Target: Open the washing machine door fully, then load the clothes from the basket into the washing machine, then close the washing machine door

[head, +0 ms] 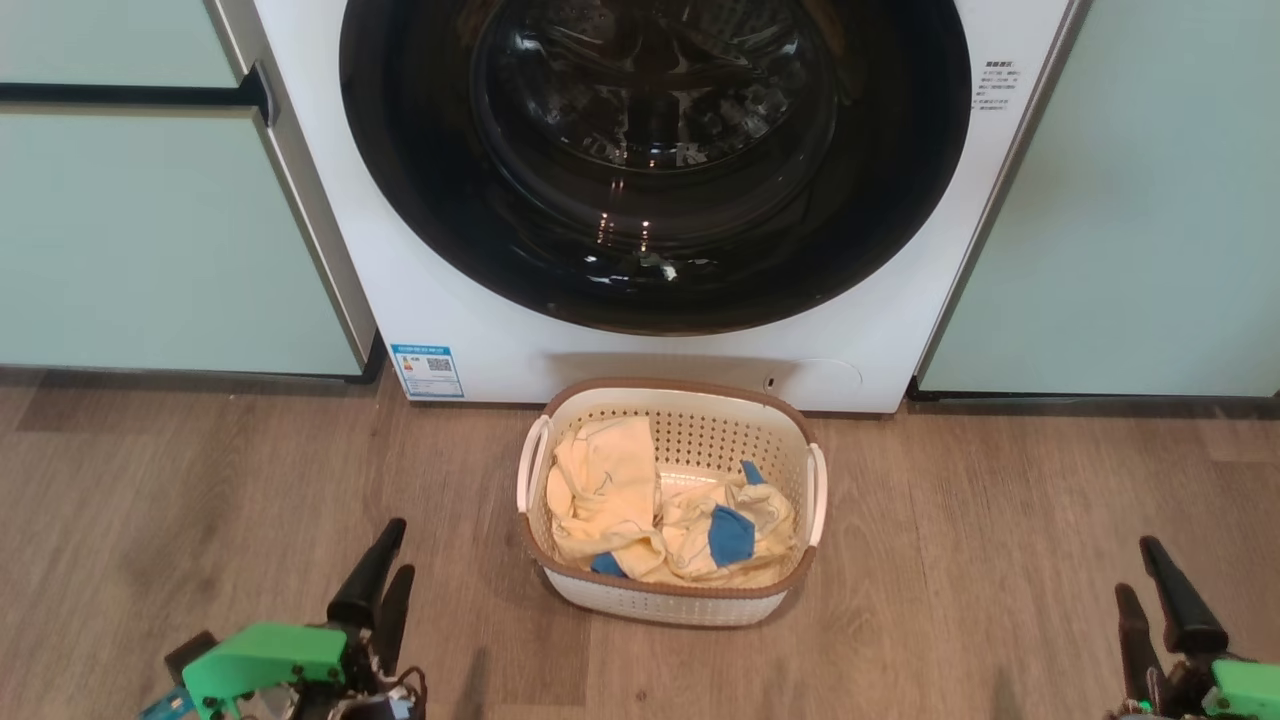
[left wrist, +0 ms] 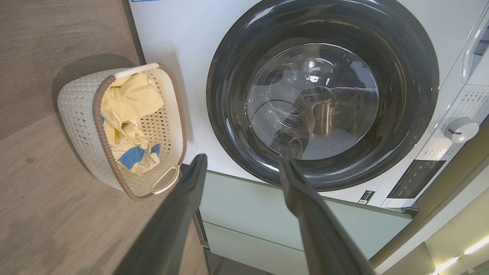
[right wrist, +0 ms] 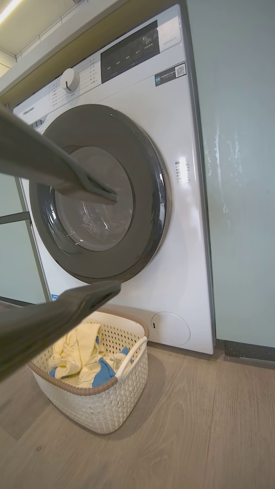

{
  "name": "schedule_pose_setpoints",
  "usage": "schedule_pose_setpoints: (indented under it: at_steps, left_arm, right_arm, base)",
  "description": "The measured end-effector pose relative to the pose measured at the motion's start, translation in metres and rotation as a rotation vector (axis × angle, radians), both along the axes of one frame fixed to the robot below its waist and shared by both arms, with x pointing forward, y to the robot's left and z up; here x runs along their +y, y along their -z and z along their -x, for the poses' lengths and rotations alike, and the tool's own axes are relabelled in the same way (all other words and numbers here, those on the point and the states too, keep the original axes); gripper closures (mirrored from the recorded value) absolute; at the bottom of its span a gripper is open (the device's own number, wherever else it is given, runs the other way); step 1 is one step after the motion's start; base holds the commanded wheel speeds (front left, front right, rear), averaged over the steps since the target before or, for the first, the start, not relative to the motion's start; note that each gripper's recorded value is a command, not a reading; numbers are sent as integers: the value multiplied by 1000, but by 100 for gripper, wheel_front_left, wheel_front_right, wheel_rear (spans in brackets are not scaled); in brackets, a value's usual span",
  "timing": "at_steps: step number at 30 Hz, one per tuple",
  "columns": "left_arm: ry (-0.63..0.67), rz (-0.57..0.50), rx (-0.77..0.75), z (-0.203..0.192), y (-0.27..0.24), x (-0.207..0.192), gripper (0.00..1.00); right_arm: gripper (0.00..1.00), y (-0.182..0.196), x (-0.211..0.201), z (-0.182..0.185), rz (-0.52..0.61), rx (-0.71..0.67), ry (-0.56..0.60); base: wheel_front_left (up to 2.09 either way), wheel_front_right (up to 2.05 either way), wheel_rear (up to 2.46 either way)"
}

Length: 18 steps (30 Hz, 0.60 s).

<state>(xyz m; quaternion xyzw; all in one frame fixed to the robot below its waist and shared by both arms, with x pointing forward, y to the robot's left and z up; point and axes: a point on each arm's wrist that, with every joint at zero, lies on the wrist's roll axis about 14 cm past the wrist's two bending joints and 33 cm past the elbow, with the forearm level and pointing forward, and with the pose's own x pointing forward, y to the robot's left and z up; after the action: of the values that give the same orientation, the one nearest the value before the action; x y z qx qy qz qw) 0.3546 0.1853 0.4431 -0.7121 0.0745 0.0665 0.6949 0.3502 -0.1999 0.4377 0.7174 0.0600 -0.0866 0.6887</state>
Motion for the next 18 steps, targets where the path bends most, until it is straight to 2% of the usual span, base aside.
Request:
schedule_pose_setpoints:
  at_steps: [12, 18]
  left_arm:
    - [-8, -29, -28, -4, -9, 0, 0]
    - [7, -119, -45, -9, -15, 0, 0]
  right_arm:
    - [0, -8, -4, -6, 57, -19, 4]
    - [0, -13, -6, -11, 152, -28, -17]
  base:
    - [0, 0, 0]
    - [0, 0, 0]
